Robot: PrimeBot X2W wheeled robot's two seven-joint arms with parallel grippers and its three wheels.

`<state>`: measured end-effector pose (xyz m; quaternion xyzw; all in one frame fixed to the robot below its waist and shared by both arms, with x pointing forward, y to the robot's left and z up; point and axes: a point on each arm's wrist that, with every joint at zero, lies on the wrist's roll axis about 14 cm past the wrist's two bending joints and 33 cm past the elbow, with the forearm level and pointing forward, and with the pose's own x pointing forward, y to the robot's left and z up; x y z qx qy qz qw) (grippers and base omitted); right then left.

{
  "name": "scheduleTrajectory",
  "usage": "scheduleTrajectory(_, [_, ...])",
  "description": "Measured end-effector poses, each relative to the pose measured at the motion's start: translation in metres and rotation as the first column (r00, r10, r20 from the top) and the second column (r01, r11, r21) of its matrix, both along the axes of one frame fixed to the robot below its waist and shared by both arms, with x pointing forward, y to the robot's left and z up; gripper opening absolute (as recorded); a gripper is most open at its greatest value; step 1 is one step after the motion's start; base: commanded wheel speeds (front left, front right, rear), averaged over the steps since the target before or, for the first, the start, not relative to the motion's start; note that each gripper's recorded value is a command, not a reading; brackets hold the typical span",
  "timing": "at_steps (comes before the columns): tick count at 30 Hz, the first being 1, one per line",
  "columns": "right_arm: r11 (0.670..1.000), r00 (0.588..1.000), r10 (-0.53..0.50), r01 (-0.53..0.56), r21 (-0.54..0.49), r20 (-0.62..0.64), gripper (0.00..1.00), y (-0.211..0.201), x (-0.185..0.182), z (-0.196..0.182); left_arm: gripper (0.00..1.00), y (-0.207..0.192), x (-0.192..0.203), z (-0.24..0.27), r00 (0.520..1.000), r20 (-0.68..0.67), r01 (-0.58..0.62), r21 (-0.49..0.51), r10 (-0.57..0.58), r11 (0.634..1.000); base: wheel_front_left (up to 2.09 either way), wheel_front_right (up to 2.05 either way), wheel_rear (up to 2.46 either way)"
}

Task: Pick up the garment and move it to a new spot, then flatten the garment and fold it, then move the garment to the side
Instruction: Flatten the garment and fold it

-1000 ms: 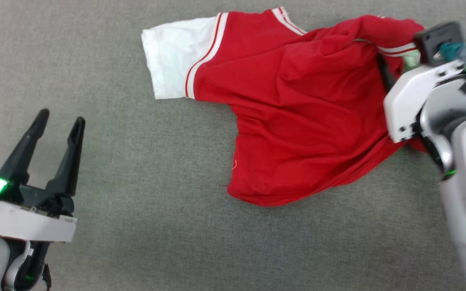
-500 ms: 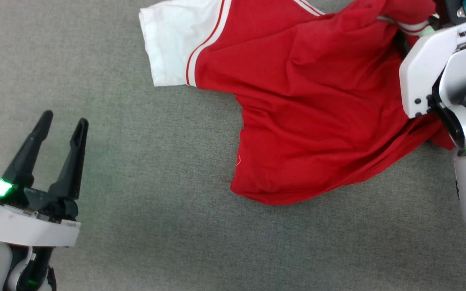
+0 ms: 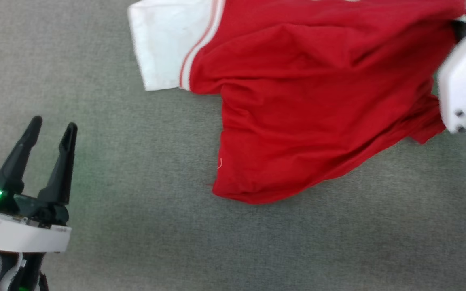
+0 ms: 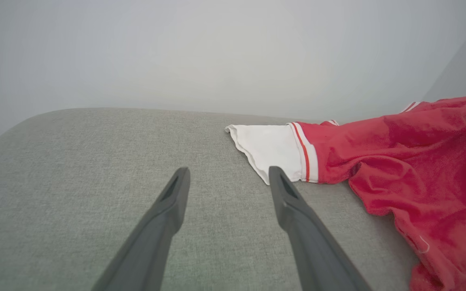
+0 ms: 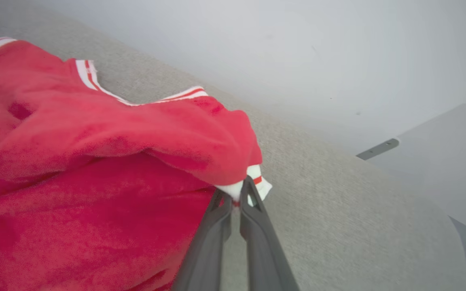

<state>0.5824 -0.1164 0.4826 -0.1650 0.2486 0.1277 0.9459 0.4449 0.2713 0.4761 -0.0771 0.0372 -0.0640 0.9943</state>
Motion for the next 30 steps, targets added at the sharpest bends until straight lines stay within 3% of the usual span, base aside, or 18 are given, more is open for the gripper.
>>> scheduleTrajectory(7, [0.999,0.998,-0.036,0.036,-0.015,-0.049,0.0,-0.029,-0.061,0.047,1.0,-0.008,0.006,0.0,1.0,0.011,0.023,-0.021,-0.022,1.0,0.0,0.0,0.0])
scheduleTrajectory(10, [0.996,0.996,-0.062,0.066,0.056,-0.068,0.0,-0.033,-0.081,0.065,1.0,-0.012,0.009,0.001,0.999,0.017,0.037,-0.026,-0.036,0.999,0.0,0.0,0.0])
scheduleTrajectory(15, [0.992,0.972,-0.113,0.124,0.04,-0.208,0.0,-0.047,-0.098,0.043,1.0,-0.015,0.01,0.002,0.999,0.02,0.044,-0.034,-0.044,0.998,0.0,0.0,0.0])
scheduleTrajectory(22, [0.976,0.952,-0.212,0.218,0.004,-0.219,0.0,-0.07,-0.073,0.003,1.0,-0.011,0.006,-0.003,0.999,-0.002,0.033,-0.035,-0.033,0.999,0.0,0.0,0.0])
scheduleTrajectory(30, [0.939,0.938,-0.324,0.335,0.082,-0.123,0.0,-0.079,-0.033,-0.035,1.0,-0.002,0.004,-0.014,0.999,-0.038,0.013,-0.026,-0.014,1.0,0.0,0.0,0.0])
